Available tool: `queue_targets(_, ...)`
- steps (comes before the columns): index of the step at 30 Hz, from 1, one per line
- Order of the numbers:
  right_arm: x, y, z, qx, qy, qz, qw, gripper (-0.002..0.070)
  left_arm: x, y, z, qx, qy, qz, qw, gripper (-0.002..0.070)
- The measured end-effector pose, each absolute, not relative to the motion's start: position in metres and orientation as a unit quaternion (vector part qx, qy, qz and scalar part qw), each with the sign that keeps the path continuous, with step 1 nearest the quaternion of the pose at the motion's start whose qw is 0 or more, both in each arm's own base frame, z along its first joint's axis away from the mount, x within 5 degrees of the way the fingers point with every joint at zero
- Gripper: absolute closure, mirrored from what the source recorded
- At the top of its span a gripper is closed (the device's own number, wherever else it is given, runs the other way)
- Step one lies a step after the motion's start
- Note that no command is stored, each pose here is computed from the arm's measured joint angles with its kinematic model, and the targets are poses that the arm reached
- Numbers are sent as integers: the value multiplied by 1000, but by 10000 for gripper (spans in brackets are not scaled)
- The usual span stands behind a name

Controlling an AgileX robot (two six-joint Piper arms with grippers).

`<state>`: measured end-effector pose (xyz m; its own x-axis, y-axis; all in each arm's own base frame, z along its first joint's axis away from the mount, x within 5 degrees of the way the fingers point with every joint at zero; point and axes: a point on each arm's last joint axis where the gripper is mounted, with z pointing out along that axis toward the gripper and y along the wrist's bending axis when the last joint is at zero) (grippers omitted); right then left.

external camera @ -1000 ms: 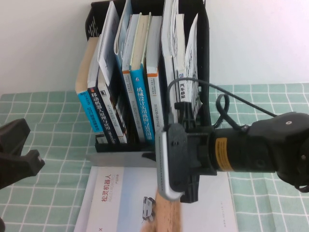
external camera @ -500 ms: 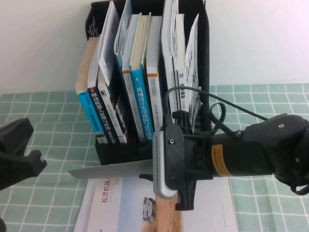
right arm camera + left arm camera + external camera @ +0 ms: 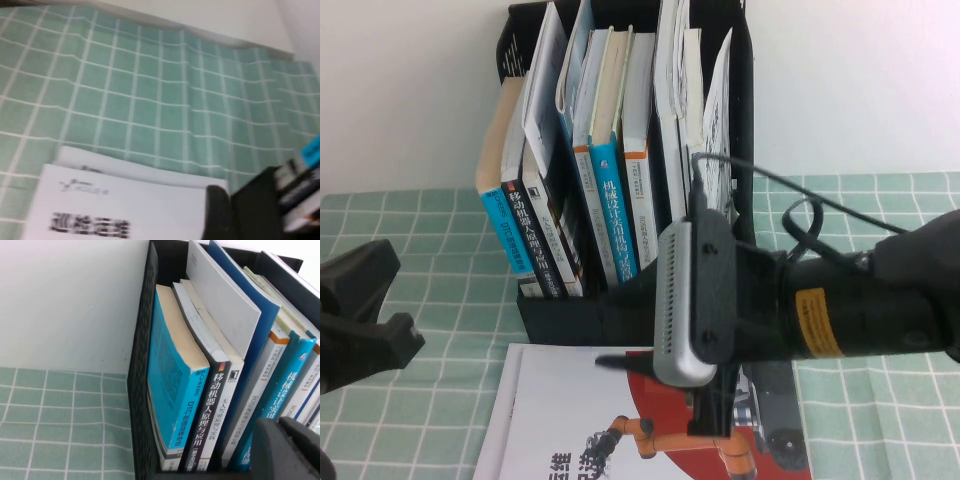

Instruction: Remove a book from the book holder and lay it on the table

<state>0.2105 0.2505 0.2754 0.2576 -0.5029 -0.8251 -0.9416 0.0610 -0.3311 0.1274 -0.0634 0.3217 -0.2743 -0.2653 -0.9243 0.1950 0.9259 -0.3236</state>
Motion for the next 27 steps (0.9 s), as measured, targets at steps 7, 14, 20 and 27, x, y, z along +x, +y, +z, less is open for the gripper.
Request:
queue_targets(7, 224, 211, 361, -577, 519, -17, 630, 587, 127, -63, 322, -21, 774, -190, 603, 678)
queue_targets(14, 223, 112, 404, -352, 703, -314, 532, 673, 128, -60, 320, -33, 778, -174, 603, 678)
queue_targets(20, 173, 74, 370, -366, 861, -222, 275, 677, 129, -58, 319, -38, 779, -165, 604, 678)
queue_targets(27, 91, 63, 350, -484, 805, 1, 342, 678, 128, -58, 319, -21, 779, -153, 607, 678)
